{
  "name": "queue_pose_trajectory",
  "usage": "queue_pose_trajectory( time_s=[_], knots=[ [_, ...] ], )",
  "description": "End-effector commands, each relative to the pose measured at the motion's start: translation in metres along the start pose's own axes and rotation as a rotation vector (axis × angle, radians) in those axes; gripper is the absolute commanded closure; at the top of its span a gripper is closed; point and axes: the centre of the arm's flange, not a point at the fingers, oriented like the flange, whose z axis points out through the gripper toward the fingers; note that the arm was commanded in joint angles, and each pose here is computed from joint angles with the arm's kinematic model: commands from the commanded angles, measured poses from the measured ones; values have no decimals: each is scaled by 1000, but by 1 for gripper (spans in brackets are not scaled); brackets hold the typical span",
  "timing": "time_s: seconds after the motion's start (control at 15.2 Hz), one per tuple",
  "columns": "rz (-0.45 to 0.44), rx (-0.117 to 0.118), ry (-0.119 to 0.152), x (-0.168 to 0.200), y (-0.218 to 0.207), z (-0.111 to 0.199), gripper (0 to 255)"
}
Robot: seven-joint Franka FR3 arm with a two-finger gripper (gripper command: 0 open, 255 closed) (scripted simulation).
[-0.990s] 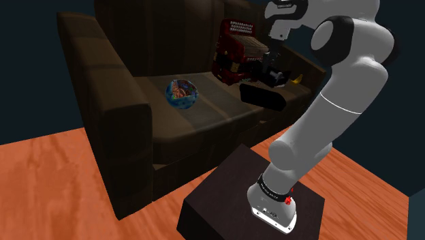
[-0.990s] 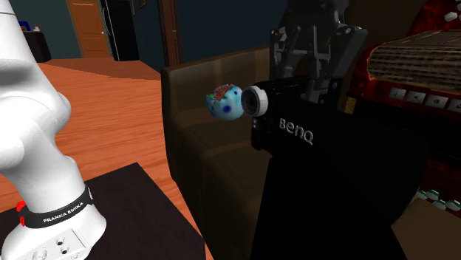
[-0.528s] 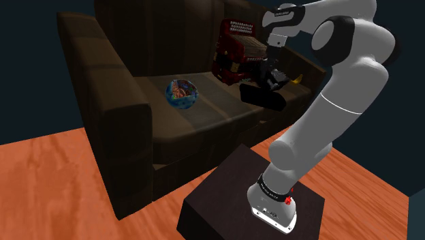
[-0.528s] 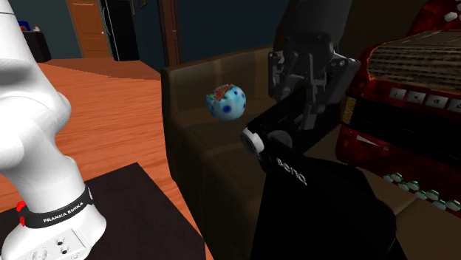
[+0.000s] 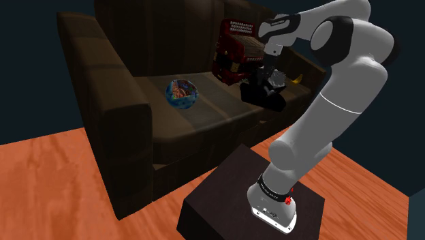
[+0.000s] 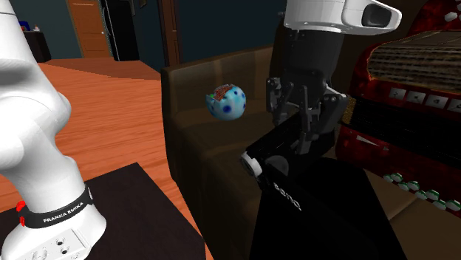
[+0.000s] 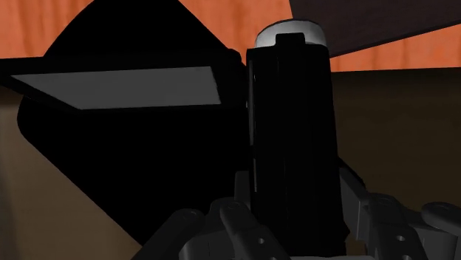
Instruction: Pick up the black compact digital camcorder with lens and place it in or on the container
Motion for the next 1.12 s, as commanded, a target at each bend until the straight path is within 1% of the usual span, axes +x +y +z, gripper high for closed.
queue_pose_trajectory(
  time_s=[0.0, 0.53, 0.59, 0.92, 1.06],
  knots=[
    [0, -1, 0, 1, 1, 11, 255],
    [0, -1, 0, 1, 1, 13, 255],
    [0, -1, 0, 1, 1, 14, 0],
    [0, -1, 0, 1, 1, 13, 0],
    [0, -1, 0, 1, 1, -13, 0]
  ],
)
